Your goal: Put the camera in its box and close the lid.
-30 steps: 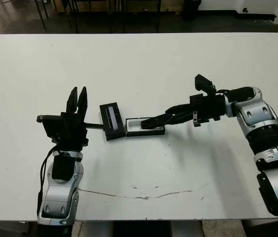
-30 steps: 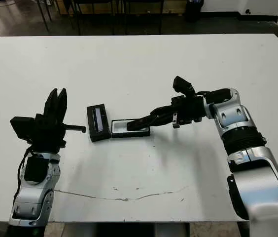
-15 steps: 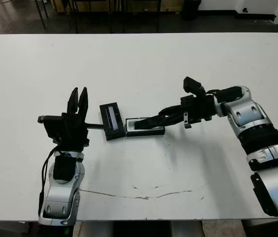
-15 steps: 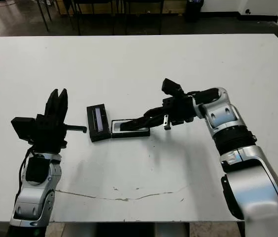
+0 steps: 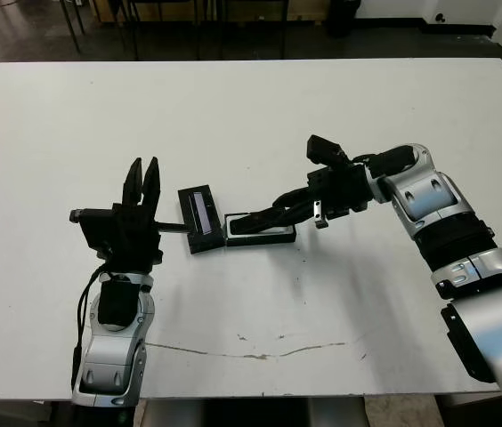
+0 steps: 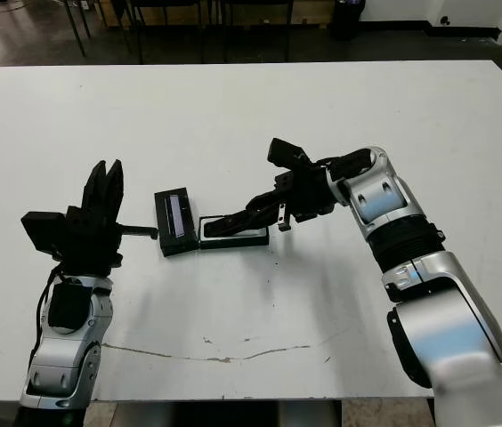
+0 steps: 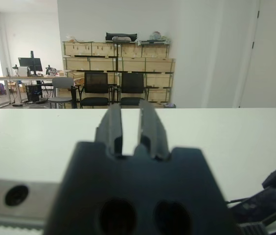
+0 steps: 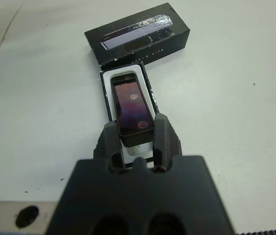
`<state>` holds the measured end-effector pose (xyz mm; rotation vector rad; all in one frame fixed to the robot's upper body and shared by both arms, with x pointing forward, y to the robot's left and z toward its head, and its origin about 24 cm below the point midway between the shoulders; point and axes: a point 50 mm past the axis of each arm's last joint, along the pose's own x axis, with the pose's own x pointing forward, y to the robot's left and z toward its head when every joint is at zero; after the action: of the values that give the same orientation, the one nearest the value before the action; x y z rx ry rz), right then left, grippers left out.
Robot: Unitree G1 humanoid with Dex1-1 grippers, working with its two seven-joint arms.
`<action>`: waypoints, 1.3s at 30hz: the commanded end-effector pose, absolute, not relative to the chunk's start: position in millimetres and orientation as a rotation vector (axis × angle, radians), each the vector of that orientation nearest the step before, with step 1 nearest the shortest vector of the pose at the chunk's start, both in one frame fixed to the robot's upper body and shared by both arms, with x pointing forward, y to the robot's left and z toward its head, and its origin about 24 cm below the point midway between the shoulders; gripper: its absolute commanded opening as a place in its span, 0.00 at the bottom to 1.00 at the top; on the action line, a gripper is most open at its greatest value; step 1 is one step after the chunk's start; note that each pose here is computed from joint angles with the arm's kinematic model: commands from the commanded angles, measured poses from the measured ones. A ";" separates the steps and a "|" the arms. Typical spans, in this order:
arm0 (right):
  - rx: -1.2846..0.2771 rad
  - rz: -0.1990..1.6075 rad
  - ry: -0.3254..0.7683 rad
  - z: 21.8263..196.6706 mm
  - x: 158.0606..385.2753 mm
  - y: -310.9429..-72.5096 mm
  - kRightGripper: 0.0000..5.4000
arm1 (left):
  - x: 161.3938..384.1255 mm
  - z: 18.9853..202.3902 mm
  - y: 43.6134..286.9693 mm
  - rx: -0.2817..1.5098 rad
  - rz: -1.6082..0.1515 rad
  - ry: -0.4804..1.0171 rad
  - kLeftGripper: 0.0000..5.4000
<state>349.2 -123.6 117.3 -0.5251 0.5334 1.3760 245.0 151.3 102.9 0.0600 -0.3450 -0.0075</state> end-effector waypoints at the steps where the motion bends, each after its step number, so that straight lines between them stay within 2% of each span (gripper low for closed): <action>1: -0.550 1.390 0.533 109.8 345.7 -115.1 0.00 | 242.9 95.2 155.2 0.067 0.006 -0.307 0.00; 2: -0.547 1.375 0.535 109.3 345.8 -116.9 0.00 | 243.0 95.2 155.4 0.067 0.006 -0.308 0.00; 5: -0.568 1.356 0.512 109.9 345.3 -121.1 0.09 | 243.3 95.3 155.9 0.070 0.003 -0.311 0.00; 9: -0.655 1.330 0.425 113.6 345.6 -128.3 0.25 | 243.1 95.7 156.6 0.078 0.002 -0.313 0.00; 15: -0.808 1.245 0.347 132.0 346.5 -138.4 0.50 | 243.1 95.8 157.0 0.069 0.000 -0.309 0.00; 18: -0.830 1.204 0.303 139.7 347.2 -144.8 0.63 | 243.5 95.8 157.2 0.071 -0.002 -0.311 0.00; 22: -0.755 1.148 0.221 151.9 348.3 -154.3 0.80 | 243.7 96.1 157.1 0.076 -0.005 -0.311 0.00; 27: -0.514 0.963 0.051 166.6 343.4 -162.6 1.00 | 244.0 95.9 157.7 0.072 -0.003 -0.309 0.00; 30: -0.462 0.787 -0.009 168.4 335.1 -161.8 1.00 | 244.2 96.2 158.2 0.075 -0.002 -0.310 0.00; 33: -0.481 0.688 -0.050 161.6 324.0 -155.9 0.92 | 243.9 96.7 158.7 0.085 -0.003 -0.311 0.00; 39: -0.663 0.728 -0.103 141.3 303.5 -141.7 0.66 | 244.3 96.8 158.7 0.083 -0.011 -0.314 0.00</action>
<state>308.3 -141.3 149.7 -0.6211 -0.1155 0.7129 244.8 155.6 102.9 0.0693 -0.3462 -0.0102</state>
